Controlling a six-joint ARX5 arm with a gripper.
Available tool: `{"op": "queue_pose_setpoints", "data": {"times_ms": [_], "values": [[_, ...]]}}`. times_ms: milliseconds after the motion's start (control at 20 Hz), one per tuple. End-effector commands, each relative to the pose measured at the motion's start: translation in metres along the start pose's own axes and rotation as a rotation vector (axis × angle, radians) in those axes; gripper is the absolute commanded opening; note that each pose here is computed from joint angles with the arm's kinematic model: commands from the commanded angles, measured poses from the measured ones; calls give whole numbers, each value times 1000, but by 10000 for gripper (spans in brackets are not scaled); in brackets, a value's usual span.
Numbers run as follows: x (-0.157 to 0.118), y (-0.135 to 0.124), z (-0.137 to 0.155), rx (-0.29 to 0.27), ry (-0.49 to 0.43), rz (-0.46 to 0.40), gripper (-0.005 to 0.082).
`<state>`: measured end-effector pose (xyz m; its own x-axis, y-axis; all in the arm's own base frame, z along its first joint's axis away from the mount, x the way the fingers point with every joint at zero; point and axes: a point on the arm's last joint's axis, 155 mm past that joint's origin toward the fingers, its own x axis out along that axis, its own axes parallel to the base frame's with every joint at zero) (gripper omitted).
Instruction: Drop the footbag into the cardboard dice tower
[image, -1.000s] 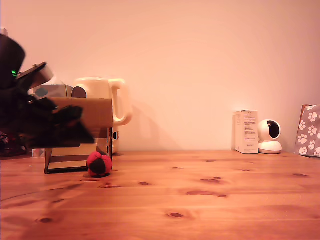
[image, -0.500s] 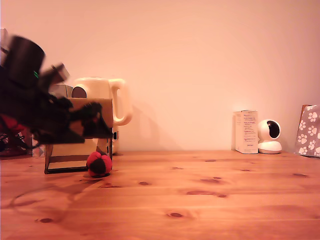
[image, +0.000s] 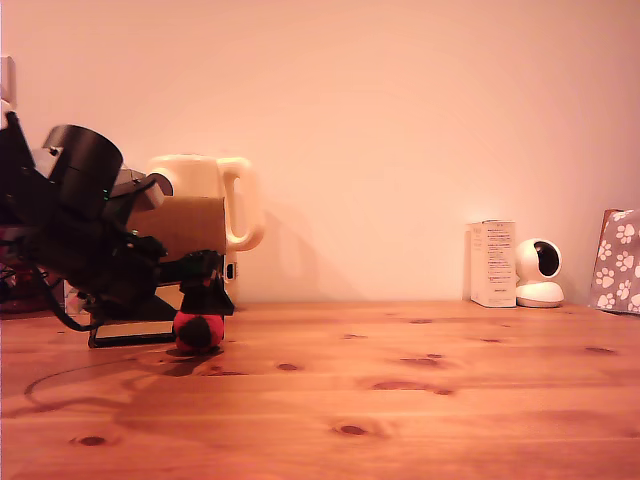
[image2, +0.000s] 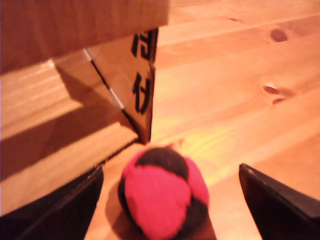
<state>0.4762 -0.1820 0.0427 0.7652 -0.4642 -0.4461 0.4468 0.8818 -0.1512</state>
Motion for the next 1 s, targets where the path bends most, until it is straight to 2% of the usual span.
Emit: {"op": "queue_pose_setpoints", "data": {"times_ms": [0, 100, 150, 300, 350, 500, 650, 950], "values": [[9, 1, -22, -6, 55, -2, 780], [13, 2, -28, -11, 75, 0, 730], [13, 3, -29, -13, 85, 1, 635], [15, 5, -28, -15, 93, 10, 201], [15, 5, -28, -16, 96, 10, 139], [14, 4, -26, -20, 110, 9, 127], [4, -1, -28, -33, 161, -2, 127], [-39, -13, 0, -54, 210, -2, 127]]}}
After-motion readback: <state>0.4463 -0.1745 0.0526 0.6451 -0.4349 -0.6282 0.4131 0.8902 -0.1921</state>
